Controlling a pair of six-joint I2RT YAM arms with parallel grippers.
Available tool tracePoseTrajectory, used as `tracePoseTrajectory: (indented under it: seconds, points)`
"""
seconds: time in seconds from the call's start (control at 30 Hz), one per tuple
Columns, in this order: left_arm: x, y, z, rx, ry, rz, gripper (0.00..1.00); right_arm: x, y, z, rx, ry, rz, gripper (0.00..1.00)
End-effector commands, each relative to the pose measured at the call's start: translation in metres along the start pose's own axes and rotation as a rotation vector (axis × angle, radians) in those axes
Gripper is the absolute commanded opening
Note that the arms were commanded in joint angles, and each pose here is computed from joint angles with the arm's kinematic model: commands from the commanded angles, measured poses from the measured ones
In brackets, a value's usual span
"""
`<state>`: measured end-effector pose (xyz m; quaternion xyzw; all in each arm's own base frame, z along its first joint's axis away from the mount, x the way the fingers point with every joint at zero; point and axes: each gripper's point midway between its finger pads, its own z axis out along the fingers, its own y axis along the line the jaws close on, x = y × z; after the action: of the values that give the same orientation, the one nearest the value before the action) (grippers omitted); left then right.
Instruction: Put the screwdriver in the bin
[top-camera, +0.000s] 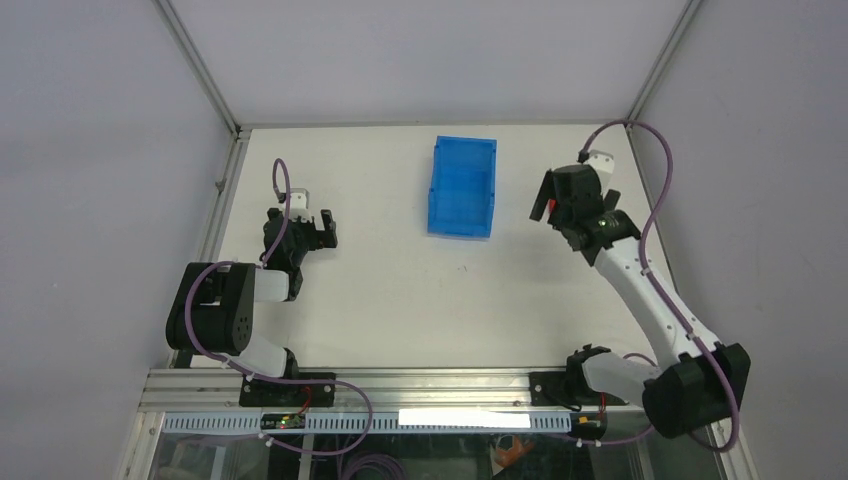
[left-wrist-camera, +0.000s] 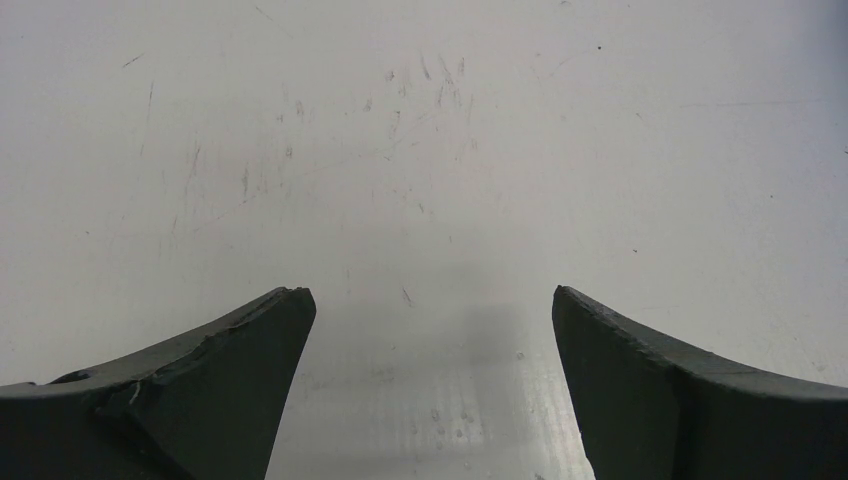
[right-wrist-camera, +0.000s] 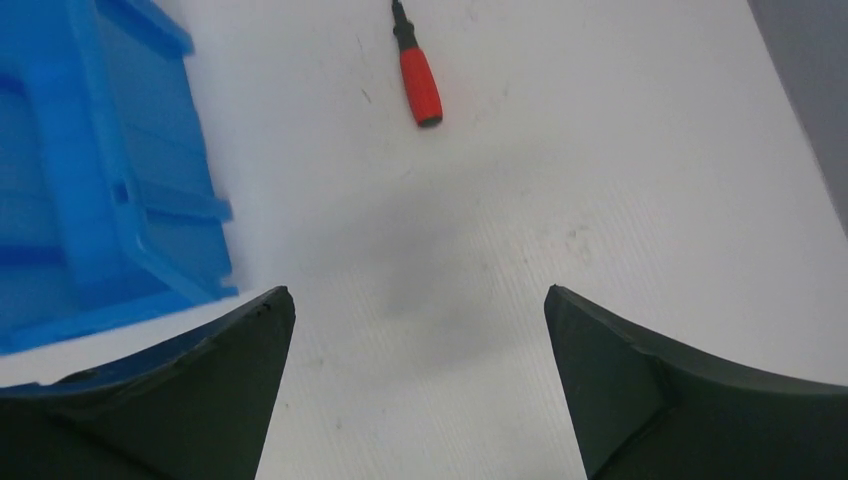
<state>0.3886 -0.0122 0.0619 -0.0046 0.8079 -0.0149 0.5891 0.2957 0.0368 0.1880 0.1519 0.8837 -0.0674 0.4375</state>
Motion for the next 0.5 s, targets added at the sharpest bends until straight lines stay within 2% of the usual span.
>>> tracePoseTrajectory:
  seconds: [0.0, 0.1, 0.3, 0.47]
  points:
    - [-0.018, -0.004, 0.000, 0.008, -0.055, -0.016, 0.99, -0.043, 0.021, 0.034, -0.111, 0.030, -0.029, 0.99]
    - [-0.018, -0.004, 0.000, 0.009, -0.055, -0.017, 0.99, -0.055, 0.023, 0.071, -0.107, 0.084, -0.017, 0.99]
    - [-0.017, -0.005, 0.000, 0.010, -0.054, -0.016, 0.99, -0.036, 0.025, 0.148, -0.117, 0.298, -0.053, 0.99]
    - [-0.017, -0.004, 0.000, 0.009, -0.055, -0.017, 0.99, -0.026, 0.028, 0.192, -0.137, 0.396, -0.064, 0.97]
